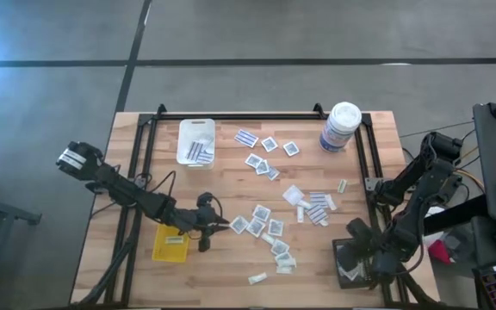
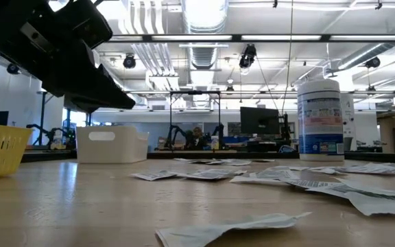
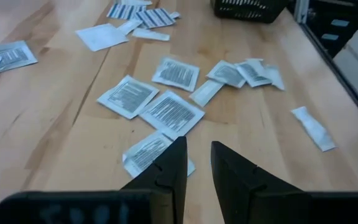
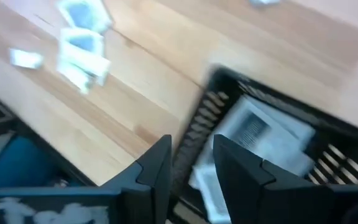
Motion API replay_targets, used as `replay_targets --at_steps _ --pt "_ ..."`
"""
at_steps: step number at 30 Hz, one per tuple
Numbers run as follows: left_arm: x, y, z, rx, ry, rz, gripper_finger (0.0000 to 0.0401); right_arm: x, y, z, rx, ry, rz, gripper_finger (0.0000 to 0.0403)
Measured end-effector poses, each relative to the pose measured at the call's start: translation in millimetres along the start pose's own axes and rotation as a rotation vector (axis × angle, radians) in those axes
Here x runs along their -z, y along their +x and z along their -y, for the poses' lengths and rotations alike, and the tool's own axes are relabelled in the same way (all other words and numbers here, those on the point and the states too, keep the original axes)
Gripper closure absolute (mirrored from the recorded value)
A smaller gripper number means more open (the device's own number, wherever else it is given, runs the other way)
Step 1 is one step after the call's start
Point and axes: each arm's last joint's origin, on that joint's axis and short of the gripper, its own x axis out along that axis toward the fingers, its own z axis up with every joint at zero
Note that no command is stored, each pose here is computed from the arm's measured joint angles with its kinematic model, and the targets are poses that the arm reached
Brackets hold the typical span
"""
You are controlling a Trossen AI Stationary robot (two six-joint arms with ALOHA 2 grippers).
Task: Pick & Place First Aid Supplies
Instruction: Put the towelette pack into the black bin
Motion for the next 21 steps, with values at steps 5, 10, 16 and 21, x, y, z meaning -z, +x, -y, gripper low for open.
replay_targets --at_steps 5,10,16,21 --pt "-1 0 3 0.016 -0.006 0.021 0.0323 -5 3 -12 -0.111 -0.044 0.072 0.0302" --pt "-1 3 4 0.026 -0.011 0.046 0.0323 -11 5 -25 -0.219 -0.074 0.151 0.0312" --pt "0 15 9 0.03 0.015 0.054 0.0323 -29 8 -43 -0.31 -0.162 0.328 0.0323" --pt "-4 31 17 0.038 0.061 0.045 0.0323 -49 17 -56 -0.288 -0.232 0.403 0.0329"
